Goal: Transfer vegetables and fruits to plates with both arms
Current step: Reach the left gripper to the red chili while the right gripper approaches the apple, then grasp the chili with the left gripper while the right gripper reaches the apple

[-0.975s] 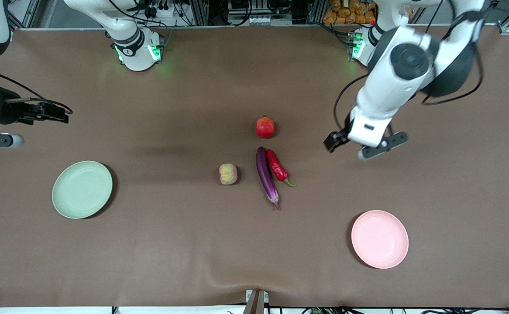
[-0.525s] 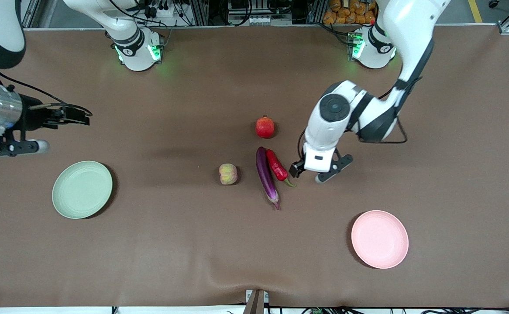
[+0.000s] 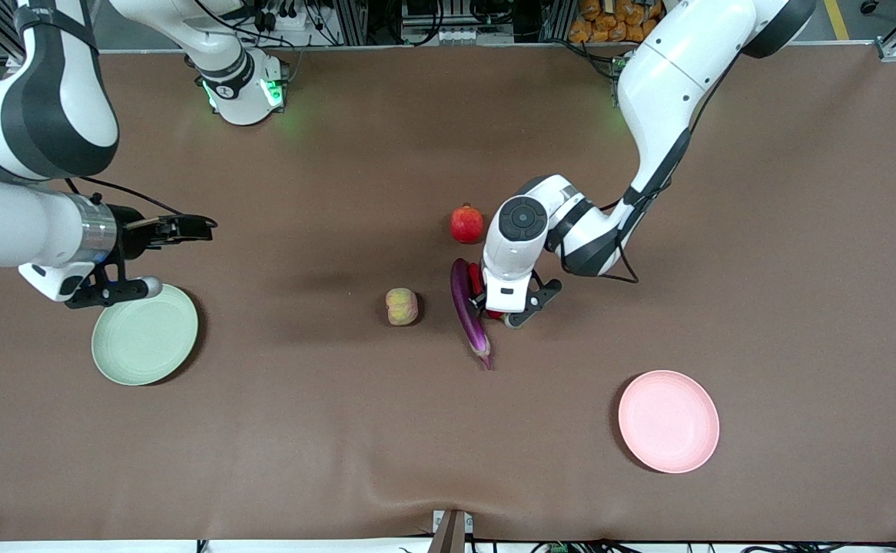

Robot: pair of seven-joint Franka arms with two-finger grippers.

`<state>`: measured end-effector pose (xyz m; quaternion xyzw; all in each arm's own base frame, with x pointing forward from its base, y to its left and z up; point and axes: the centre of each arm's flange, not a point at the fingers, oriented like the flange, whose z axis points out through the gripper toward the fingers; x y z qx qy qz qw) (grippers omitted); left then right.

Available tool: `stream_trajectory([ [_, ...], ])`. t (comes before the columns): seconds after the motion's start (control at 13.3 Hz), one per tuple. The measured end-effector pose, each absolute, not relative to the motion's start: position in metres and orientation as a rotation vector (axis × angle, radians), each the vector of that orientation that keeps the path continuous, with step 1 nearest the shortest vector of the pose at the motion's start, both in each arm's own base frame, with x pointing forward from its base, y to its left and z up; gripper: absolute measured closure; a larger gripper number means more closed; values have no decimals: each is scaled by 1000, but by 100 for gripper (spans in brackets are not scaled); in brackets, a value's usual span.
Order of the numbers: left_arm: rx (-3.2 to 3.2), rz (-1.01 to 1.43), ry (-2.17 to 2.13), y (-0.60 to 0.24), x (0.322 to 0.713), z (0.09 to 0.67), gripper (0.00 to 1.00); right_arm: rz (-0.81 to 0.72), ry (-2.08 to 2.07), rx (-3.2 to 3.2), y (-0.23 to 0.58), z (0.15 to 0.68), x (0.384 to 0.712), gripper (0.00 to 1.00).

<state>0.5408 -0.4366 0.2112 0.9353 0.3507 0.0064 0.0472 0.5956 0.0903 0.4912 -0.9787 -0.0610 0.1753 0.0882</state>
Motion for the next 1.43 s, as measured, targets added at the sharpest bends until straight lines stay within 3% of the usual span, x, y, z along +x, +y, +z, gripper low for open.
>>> stream_trajectory([
  [0.3, 2856, 7, 1075, -435, 541, 197, 18, 563, -197, -2917, 135, 487, 586, 0],
  [0.53, 2885, 32, 1045, -433, 541, 189, 54, 592, -196, -2947, 187, 483, 573, 0],
  [0.6, 2889, 40, 1033, -433, 542, 190, 61, 591, -202, -2949, 198, 479, 570, 0],
  [0.82, 2908, 77, 971, -423, 557, 204, 61, 595, -171, -2883, 216, 450, 567, 0],
  [0.97, 2971, 118, 918, -395, 581, 246, 61, 612, -148, -2870, 231, 421, 560, 0],
  [1.2, 3074, 174, 826, -333, 609, 322, 61, 572, 4, -2924, 294, 398, 537, 0],
  [1.43, 3121, 164, 723, -257, 639, 343, 61, 503, 177, -2963, 355, 373, 513, 0],
])
